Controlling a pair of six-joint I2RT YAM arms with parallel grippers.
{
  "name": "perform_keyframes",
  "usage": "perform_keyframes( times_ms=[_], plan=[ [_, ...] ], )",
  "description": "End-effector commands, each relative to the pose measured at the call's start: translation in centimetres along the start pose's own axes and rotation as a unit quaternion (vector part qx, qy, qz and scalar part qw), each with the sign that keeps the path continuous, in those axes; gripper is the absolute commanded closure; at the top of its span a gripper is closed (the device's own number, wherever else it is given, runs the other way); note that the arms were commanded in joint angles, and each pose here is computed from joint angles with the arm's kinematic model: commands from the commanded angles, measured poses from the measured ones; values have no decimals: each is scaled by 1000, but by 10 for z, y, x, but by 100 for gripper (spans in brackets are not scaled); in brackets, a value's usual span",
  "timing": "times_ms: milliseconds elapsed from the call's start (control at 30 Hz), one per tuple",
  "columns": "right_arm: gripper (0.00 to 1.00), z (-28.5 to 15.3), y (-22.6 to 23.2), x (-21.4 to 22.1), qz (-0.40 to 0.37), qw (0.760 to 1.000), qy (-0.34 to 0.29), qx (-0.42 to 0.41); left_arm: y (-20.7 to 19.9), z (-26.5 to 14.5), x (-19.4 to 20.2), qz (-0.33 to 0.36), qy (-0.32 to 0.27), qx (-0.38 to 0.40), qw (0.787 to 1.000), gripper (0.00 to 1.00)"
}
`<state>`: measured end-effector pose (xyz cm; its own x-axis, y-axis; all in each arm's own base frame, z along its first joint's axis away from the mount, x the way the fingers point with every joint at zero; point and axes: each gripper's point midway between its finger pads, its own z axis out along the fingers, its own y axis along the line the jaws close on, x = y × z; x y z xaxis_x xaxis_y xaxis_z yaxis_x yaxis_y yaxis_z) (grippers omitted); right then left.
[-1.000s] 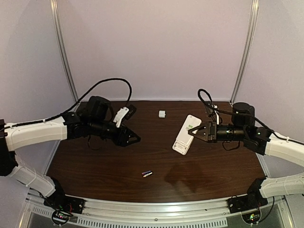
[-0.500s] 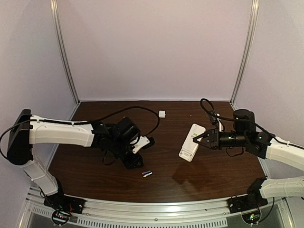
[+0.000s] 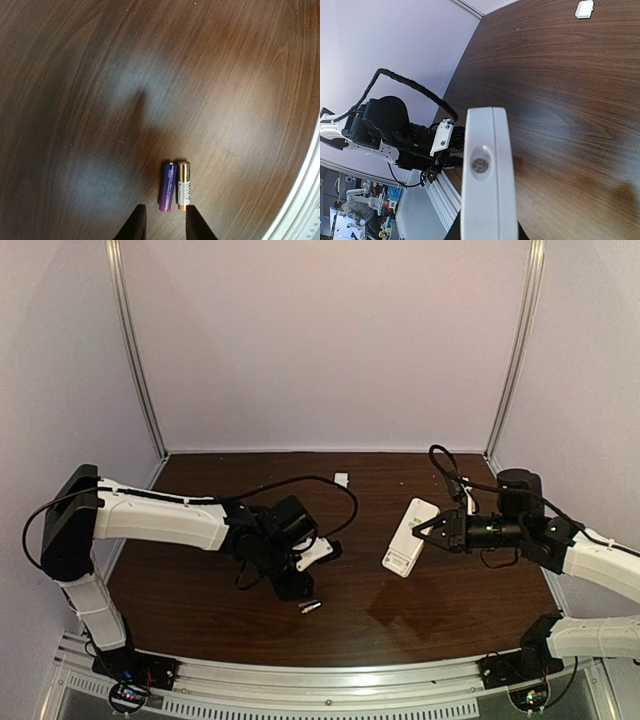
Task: Load the batteries into the remote control
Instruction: Pick up the battery from the center of the board.
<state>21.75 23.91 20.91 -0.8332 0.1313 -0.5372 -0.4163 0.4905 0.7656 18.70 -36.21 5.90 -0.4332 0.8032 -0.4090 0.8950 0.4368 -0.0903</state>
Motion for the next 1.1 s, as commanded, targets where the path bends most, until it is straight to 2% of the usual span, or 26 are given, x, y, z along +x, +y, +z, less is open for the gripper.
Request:
perform_keyframes(
  times_ms=[0, 267, 1067],
  plan=[
    [100, -6, 4, -5, -12, 1000, -6, -7, 0, 7, -6, 15, 3, -1, 1000, 74],
    [100, -7, -1, -5, -8, 1000, -8, -9, -2, 15, -4, 20, 15, 6, 1000, 79],
    [100, -8, -15, -4, 0, 1000, -7, -6, -6, 35, 4, 25, 45, 26, 998, 85]
  ],
)
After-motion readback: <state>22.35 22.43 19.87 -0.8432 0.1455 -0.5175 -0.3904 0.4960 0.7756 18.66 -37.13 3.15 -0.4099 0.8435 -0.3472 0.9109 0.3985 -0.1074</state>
